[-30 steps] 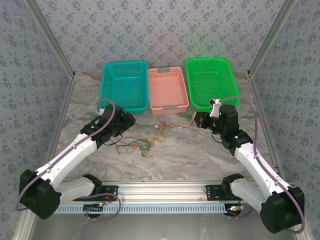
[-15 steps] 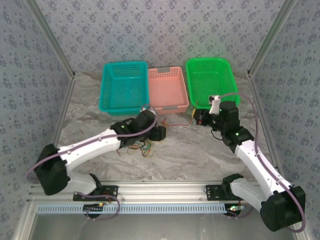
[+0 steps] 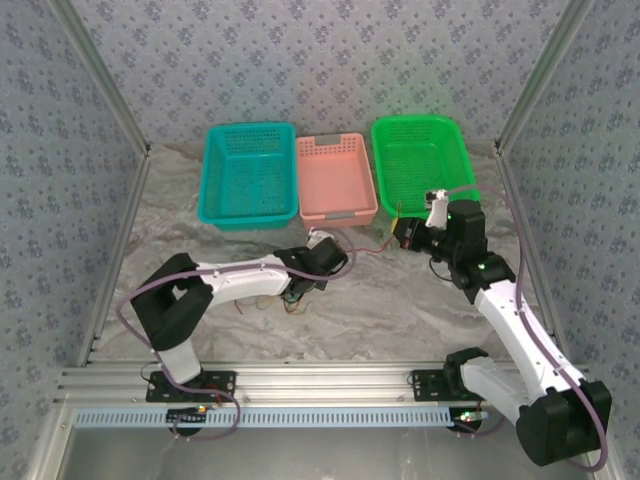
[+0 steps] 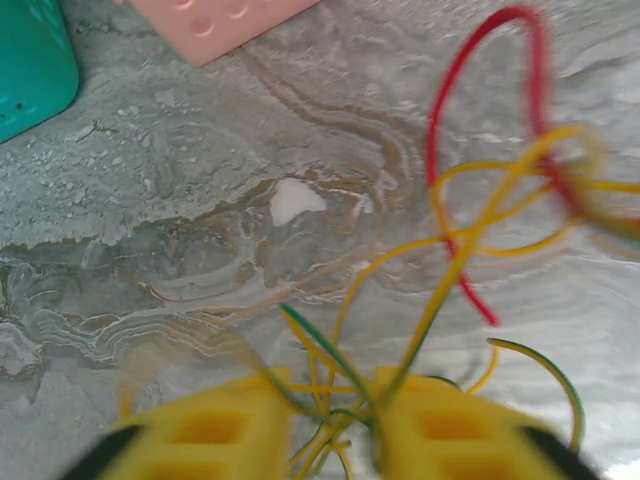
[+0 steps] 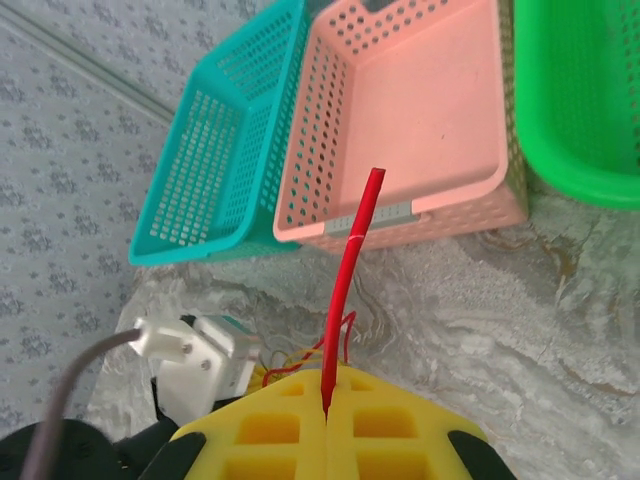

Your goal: Untangle the cables

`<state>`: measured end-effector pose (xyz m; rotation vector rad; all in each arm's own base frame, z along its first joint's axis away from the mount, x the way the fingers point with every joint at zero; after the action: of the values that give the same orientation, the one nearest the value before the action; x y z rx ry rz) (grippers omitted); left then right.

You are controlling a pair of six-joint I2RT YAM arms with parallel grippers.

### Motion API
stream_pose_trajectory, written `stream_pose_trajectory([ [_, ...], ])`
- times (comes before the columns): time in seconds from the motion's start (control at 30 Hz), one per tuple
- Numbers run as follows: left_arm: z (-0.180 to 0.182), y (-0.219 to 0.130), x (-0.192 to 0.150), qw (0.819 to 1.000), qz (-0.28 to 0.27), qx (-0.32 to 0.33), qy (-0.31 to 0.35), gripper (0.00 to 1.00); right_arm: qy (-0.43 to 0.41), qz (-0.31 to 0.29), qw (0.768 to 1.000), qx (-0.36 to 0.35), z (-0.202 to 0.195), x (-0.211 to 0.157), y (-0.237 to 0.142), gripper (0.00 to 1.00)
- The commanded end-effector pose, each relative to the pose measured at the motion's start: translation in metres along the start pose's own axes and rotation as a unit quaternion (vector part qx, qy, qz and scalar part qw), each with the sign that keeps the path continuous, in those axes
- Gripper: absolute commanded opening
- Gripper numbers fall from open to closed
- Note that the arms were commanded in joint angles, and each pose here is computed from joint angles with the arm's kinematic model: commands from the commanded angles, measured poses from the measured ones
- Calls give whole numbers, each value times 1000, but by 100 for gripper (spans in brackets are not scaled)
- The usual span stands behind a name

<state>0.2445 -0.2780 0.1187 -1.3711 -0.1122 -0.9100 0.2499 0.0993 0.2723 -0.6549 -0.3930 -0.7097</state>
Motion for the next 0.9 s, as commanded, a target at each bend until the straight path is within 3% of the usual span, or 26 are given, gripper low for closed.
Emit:
stream_pose_trajectory([
  [0.0,12,8,1,999,-4,25,-40,0,1,-40,999,19,18,22,-29,0],
  [0.4,29,28,-20,995,19,-6,-97,0,23,-155,986,63,56,83,-100,0],
  [0.63,33,29,-3,996,9,11,-83,0,8,-219,974,53,66,94,-124,0],
  [0.87,56,15,35,996,-21,25,-86,0,12,-214,974,72,67,93,-120,0],
])
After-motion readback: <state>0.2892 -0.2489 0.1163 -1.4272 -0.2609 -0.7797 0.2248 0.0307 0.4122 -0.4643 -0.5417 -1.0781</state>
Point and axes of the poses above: each hand's point on the last joint's axis, 136 mm out from that joint toward the fingers, its own y axis out along the fingers, its own z axis along the line the jaws close on, x = y × z, the point moved 7 cm from there along -y, back along the fingers, and after that the axes turned 10 degrees about y, right-handed, at the moved point
